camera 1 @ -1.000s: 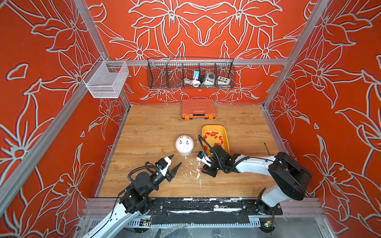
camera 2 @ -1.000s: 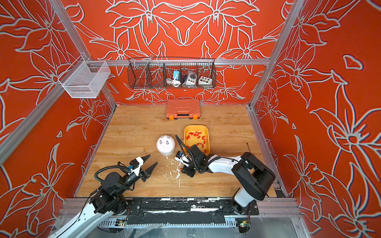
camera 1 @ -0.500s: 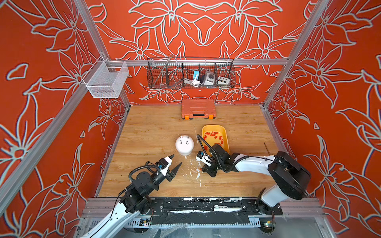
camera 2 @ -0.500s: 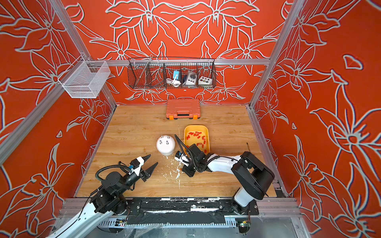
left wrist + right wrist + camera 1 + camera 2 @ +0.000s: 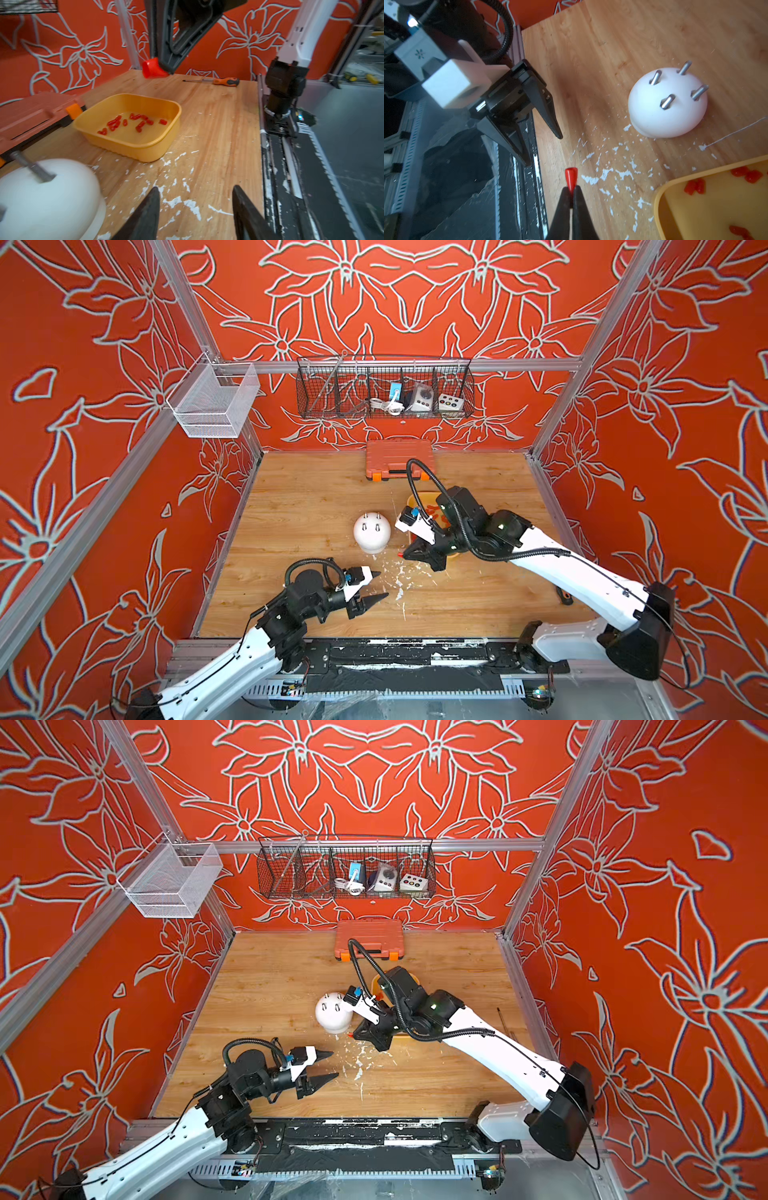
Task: Cover the protruding screws with screw protection sleeves
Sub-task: Pick up the screw protection sleeve from the center of the board.
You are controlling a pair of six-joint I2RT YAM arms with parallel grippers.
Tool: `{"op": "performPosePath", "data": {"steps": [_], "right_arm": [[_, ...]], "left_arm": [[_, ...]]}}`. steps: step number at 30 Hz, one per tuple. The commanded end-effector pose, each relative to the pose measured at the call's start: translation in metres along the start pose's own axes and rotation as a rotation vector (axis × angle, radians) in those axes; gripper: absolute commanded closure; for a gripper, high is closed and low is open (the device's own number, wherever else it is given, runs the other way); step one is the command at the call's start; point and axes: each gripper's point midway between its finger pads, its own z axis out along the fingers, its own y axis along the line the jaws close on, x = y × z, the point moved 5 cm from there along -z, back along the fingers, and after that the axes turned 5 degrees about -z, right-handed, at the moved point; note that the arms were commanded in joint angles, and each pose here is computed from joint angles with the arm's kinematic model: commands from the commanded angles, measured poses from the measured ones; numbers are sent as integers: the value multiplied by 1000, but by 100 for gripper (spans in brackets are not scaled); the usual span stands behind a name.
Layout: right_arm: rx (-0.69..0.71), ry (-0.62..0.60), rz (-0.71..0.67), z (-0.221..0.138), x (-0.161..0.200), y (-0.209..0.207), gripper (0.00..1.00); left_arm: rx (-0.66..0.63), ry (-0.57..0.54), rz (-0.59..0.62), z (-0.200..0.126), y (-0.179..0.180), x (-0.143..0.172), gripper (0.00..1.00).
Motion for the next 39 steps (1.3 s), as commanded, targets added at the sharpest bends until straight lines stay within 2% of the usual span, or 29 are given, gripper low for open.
{"op": "performPosePath", "data": {"steps": [1, 7, 9, 15, 22, 34, 39], "right_arm": [[-101, 215, 42, 0, 32, 17, 100], [-120, 230, -1, 8, 33, 22, 100], [-124, 224, -20, 10, 30, 23, 100], [-227, 105, -74, 18, 18, 38, 100], [-247, 31, -162, 29, 18, 45, 100], [-247, 6, -192, 42, 18, 44, 100], [-242, 15, -203, 45, 20, 45, 100]], "left_arm": [[183, -65, 53, 1, -20, -22, 47], [279, -53, 34, 4, -28, -26, 46], [275, -44, 25, 5, -26, -25, 47], [245, -40, 12, 7, -22, -24, 47], [229, -58, 11, 4, -22, -27, 47], [225, -59, 14, 4, -22, -27, 52], [204, -62, 18, 3, -21, -27, 59]]}}
